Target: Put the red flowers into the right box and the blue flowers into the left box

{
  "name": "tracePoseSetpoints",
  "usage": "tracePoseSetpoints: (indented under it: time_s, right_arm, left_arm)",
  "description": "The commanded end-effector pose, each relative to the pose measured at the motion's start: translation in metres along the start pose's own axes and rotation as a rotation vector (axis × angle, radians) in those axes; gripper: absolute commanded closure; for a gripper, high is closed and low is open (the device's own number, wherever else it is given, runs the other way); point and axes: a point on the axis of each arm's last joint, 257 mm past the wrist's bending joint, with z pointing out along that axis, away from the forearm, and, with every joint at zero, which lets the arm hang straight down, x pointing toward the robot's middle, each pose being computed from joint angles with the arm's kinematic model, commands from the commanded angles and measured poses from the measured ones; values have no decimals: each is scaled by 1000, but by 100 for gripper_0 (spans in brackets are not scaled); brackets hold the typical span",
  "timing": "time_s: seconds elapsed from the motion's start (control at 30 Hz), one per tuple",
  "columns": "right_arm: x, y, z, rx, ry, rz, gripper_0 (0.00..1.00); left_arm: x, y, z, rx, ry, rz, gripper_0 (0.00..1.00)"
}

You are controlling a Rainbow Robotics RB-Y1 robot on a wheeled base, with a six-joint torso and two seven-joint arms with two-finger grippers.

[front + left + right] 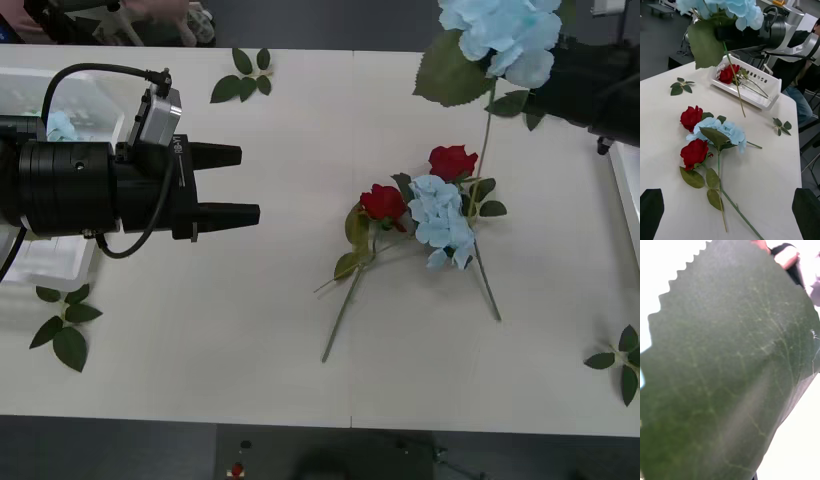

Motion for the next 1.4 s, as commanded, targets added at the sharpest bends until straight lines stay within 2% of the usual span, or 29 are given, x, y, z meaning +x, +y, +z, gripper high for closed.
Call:
tracePoseSetpoints:
  time_s: [0.03, 0.33, 0.37, 0.5, 0.87, 0.93, 0.97, 1.4]
  right_arm:
    - [-28, 51, 34, -80, -90, -17, 100]
    - [-38, 120, 96, -121, -239, 139, 100]
    - [-36, 123, 100, -125, -243, 147, 100]
    - [-29, 143, 119, -164, -266, 184, 100]
    - [-26, 156, 146, -182, -310, 227, 100]
    - [-26, 154, 148, -180, -308, 228, 100]
    - [-26, 154, 149, -181, -305, 228, 100]
    - [-18, 151, 153, -173, -285, 239, 100]
  left_arm:
    - [-14, -3, -3, 7, 8, 44, 0]
    - [-14, -3, -3, 7, 8, 44, 0]
    - [10, -7, 4, 17, 7, -35, 0]
    - [-10, -6, 7, 42, -89, -98, 0]
    - [-21, 21, 68, 12, -171, -191, 0]
    - [-24, 21, 76, 5, -176, -187, 86]
    - [-24, 21, 79, 4, -175, -190, 100]
    - [-26, 22, 82, 0, -169, -178, 100]
